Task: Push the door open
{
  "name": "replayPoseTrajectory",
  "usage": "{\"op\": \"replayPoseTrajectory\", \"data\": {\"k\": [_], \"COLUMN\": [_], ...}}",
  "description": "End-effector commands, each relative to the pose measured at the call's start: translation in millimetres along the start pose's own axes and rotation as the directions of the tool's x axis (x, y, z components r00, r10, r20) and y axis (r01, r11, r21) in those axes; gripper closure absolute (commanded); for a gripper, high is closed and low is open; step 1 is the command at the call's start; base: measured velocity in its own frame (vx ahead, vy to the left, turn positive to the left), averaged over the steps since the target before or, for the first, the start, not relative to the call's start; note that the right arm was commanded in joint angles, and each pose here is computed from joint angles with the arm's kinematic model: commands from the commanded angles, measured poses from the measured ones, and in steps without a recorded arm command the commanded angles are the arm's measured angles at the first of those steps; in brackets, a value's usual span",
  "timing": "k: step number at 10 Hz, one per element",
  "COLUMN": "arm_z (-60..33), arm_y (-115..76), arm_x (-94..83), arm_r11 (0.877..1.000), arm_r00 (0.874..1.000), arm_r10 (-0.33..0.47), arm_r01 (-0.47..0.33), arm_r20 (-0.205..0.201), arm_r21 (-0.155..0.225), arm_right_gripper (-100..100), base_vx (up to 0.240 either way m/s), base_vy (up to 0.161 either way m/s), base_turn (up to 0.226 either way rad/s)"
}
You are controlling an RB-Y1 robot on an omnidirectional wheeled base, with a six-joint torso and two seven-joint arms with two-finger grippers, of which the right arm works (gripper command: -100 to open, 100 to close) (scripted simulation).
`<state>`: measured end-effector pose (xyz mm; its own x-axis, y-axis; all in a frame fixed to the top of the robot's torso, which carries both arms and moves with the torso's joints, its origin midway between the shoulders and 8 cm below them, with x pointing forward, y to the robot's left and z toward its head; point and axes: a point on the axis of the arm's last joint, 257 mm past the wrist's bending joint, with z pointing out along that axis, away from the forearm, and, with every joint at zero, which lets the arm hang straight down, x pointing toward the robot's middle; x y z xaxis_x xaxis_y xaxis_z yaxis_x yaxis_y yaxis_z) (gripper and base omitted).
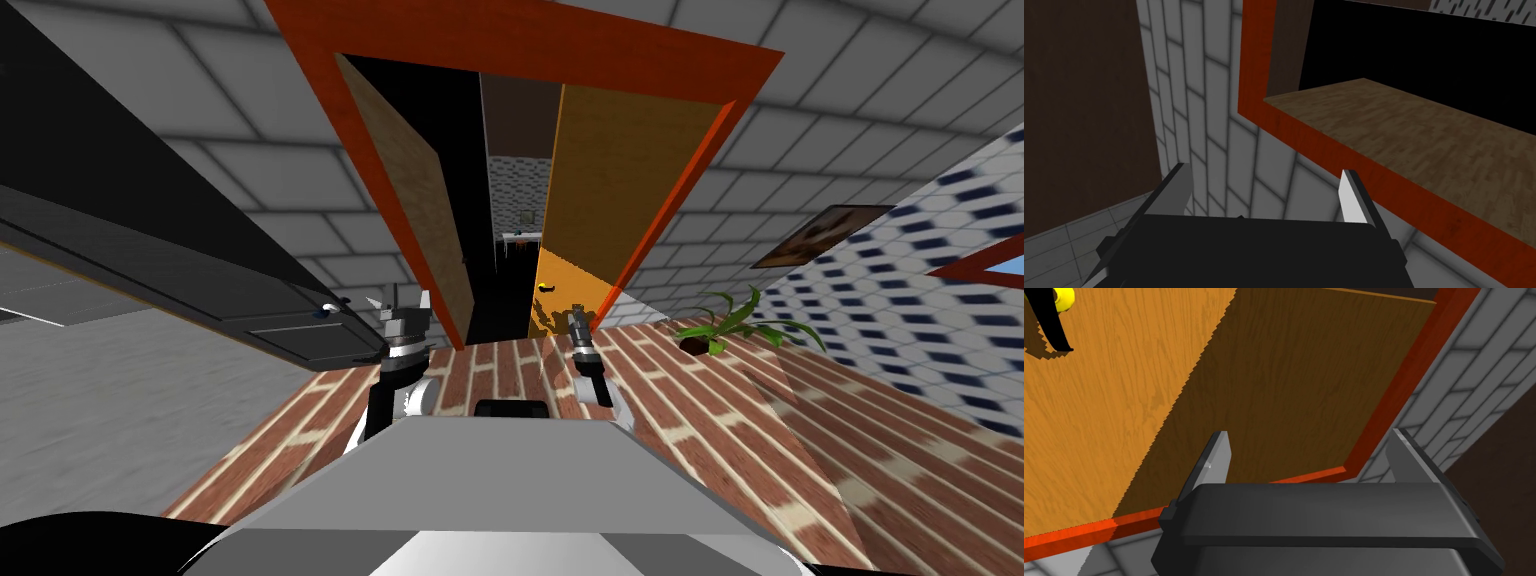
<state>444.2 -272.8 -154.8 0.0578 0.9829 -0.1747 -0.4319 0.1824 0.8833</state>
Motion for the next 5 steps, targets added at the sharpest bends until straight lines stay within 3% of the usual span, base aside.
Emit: {"op": "replayPoseTrajectory", "data": {"k": [1, 5], "arm_z": [-3.2, -6.8], "arm_y": [-9.7, -38.6], "arm_x": [2.5, 9.3], "arm_r11": [1.000, 0.998], "arm_r00": [1.000, 0.999], "arm_r10": [0.006, 0.026], "arm_r01": [-0.006, -0.024], "arm_r20": [-0.005, -0.025], "arm_r21": [0.016, 0.061], "arm_right_gripper": [-100, -100], "base_vx": [0.063, 0.068], "base_vy": [-0.015, -0.029], "base_turn": [0.000, 0.002]}}
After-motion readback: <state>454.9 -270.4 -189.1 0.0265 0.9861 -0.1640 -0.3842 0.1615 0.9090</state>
